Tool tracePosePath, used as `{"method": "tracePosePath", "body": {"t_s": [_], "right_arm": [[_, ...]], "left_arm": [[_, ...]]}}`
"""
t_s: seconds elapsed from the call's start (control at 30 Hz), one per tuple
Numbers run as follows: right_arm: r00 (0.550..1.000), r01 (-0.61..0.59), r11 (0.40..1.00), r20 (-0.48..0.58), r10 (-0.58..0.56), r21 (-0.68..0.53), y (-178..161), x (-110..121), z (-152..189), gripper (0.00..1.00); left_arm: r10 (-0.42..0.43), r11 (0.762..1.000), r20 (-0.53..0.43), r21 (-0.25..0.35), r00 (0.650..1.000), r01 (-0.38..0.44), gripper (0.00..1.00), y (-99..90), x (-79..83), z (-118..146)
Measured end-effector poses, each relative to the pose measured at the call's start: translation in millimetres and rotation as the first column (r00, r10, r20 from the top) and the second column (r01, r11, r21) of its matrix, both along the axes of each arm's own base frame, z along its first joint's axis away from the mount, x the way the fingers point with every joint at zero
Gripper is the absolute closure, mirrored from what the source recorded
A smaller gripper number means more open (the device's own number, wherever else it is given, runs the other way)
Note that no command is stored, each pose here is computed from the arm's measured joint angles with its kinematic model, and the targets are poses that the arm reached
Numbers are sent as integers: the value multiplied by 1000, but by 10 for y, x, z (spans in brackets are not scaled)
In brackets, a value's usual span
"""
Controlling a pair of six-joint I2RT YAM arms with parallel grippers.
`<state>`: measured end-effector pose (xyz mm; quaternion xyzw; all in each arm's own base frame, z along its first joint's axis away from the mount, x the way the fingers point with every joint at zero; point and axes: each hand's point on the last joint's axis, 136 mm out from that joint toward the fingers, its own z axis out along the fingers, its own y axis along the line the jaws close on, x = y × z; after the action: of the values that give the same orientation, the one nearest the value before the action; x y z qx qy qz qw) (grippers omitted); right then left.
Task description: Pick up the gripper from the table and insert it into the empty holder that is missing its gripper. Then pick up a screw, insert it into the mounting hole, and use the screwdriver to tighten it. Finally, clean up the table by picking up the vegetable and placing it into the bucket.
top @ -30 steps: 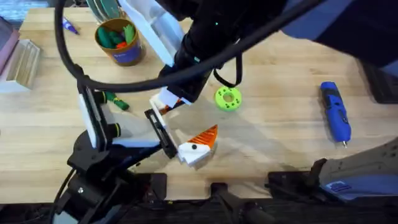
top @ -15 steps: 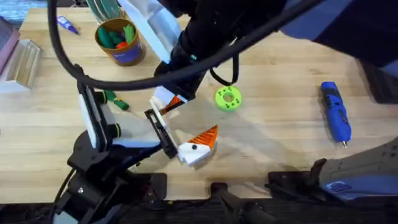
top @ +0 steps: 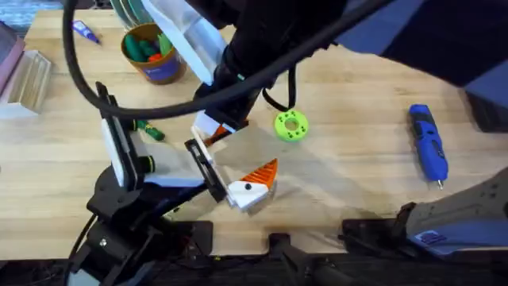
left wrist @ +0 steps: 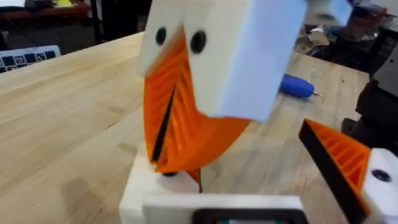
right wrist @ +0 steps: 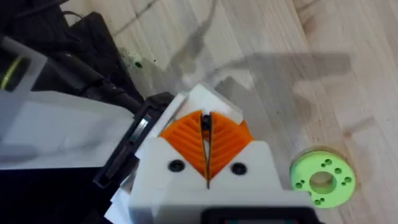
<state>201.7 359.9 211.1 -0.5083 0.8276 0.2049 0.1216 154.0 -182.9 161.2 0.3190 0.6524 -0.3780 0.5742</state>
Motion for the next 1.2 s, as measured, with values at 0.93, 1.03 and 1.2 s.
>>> {"method": "tracePosePath", "body": {"t_s": [0.93,1.03,1.2], "right_arm": [[978,210,978,14,-210,16,-720,399,389,20],[965,261,965,11,-262,36,-1002,362,594,19],[968,250,964,-21,-249,85,-1140,112,689,18]], "left_arm": [[-5,1000,12,5,1000,5,15,-4,-7,6],[-5,1000,12,5,1000,5,15,-4,-7,6],[-5,1000,12,5,1000,5,15,-4,-8,6]]}}
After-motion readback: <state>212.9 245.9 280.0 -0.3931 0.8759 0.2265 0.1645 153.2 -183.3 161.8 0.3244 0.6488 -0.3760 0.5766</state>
